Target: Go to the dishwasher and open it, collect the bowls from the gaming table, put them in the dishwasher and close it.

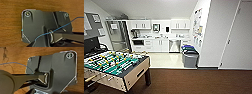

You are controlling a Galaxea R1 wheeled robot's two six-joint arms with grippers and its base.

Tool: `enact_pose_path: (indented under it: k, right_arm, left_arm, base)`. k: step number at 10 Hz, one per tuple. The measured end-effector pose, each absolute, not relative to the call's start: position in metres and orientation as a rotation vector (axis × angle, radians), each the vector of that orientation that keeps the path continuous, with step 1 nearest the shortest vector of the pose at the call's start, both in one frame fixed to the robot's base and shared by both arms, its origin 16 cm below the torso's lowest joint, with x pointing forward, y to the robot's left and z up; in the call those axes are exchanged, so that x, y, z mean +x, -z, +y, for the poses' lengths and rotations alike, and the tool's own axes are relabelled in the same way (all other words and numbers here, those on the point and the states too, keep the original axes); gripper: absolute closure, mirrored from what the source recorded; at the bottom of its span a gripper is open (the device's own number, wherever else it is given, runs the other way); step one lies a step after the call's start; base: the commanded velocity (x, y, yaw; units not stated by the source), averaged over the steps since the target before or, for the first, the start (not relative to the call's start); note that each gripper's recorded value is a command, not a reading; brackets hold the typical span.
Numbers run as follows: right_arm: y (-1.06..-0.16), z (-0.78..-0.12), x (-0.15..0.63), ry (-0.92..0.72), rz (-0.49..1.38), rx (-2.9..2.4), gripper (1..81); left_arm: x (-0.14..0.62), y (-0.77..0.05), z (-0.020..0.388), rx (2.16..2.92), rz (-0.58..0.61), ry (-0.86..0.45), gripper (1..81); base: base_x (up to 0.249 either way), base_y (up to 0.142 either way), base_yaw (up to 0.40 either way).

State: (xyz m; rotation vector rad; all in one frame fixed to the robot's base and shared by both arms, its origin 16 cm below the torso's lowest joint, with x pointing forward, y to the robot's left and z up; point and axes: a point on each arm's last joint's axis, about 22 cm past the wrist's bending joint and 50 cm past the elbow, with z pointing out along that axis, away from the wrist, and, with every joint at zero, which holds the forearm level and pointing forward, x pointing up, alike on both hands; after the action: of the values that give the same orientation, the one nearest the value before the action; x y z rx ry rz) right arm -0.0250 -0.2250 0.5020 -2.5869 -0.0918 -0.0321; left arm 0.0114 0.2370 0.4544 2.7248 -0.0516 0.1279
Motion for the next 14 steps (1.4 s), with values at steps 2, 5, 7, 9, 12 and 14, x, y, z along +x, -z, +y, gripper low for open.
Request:
enact_pose_path:
  k: [2, 5, 7, 9, 12, 14]
  right_arm:
    - [-0.502, -0.225, -0.023, 0.034, -0.093, -2.586, 1.0]
    - [-0.502, -0.223, -0.02, 0.042, -0.093, -2.585, 1.0]
    - [-0.502, -0.223, -0.018, 0.044, -0.094, -2.585, 1.0]
    - [-0.502, -0.224, -0.018, 0.045, -0.094, -2.586, 1.0]
    - [-0.501, -0.222, -0.017, 0.049, -0.092, -2.585, 1.0]
    - [-0.501, -0.22, -0.017, 0.05, -0.093, -2.583, 1.0]
  left_arm:
    - [0.02, -0.455, 0.237, 2.724, -0.053, -0.141, 1.0]
    - [0.022, -0.455, 0.237, 2.723, -0.052, -0.149, 1.0]
    - [0.022, -0.455, 0.237, 2.723, -0.052, -0.149, 1.0]
    - [0.023, -0.455, 0.235, 2.721, -0.052, -0.149, 1.0]
    - [0.023, -0.455, 0.234, 2.72, -0.053, -0.149, 1.0]
    - [0.022, -0.455, 0.23, 2.715, -0.053, -0.149, 1.0]
  base:
    - [0.123, 0.0, 0.0]
    - [0.15, 0.0, 0.0]
    - [0.156, 0.0, 0.0]
    - [0.164, 0.0, 0.0]
    - [0.165, 0.0, 0.0]
    - [0.165, 0.0, 0.0]
